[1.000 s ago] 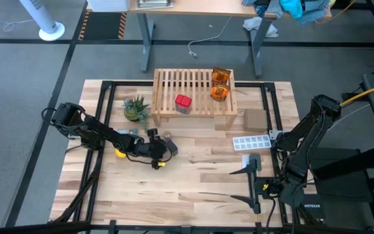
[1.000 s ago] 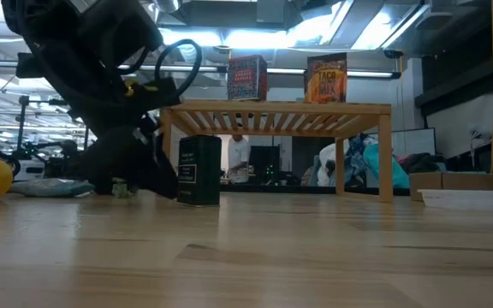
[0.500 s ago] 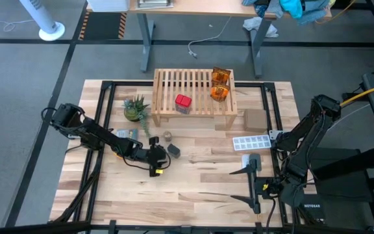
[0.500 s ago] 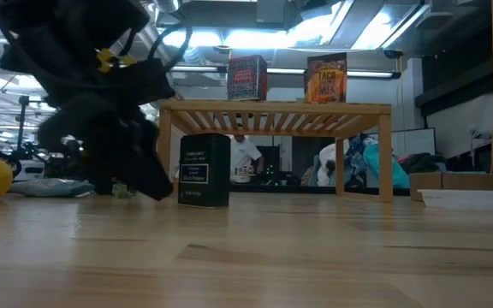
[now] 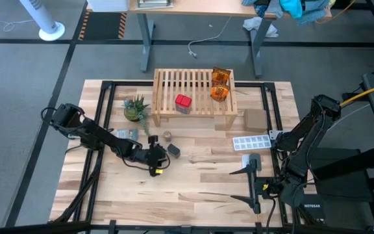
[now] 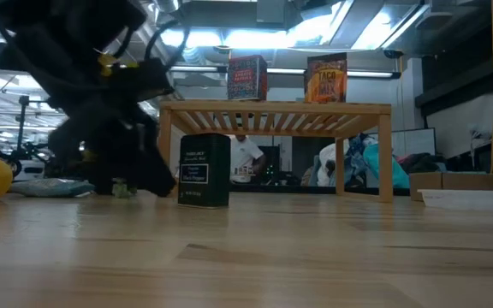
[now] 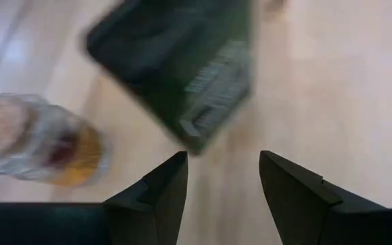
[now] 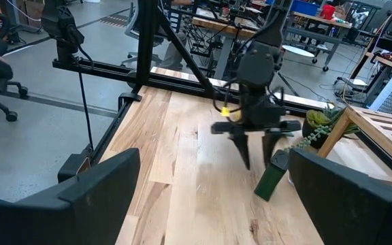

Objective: Shelf spices
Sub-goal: Put the black seasoning can on the shelf

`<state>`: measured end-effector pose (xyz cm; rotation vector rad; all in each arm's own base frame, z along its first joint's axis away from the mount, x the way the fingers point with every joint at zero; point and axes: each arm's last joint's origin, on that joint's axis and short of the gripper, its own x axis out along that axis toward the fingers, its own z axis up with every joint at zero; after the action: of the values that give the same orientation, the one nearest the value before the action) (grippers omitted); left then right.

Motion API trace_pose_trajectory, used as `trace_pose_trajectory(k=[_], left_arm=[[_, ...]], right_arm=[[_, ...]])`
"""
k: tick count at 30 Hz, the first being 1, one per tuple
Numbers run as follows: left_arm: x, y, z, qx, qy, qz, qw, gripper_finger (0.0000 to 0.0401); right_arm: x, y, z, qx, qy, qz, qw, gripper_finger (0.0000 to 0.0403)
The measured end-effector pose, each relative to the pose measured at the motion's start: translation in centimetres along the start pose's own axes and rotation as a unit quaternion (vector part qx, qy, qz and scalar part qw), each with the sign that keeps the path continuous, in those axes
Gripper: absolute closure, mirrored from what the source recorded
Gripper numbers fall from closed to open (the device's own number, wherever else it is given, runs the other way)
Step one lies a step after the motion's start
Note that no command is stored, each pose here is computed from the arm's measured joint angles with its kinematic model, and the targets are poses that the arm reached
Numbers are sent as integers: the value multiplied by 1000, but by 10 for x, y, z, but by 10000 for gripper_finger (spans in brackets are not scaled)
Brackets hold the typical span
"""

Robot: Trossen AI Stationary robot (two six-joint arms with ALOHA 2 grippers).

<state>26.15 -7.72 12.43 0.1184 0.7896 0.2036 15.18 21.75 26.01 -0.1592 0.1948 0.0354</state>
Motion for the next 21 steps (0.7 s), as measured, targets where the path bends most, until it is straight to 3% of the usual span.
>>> trace_pose_trajectory(k=[9, 21], left_arm=[[9, 20, 5, -9, -2, 27, 1000, 226], [5, 6, 13, -3, -35, -73, 997, 226]], right_arm=[[0, 0, 0, 0, 0, 0, 1000, 23], [0, 0, 0, 0, 0, 0, 1000, 23]])
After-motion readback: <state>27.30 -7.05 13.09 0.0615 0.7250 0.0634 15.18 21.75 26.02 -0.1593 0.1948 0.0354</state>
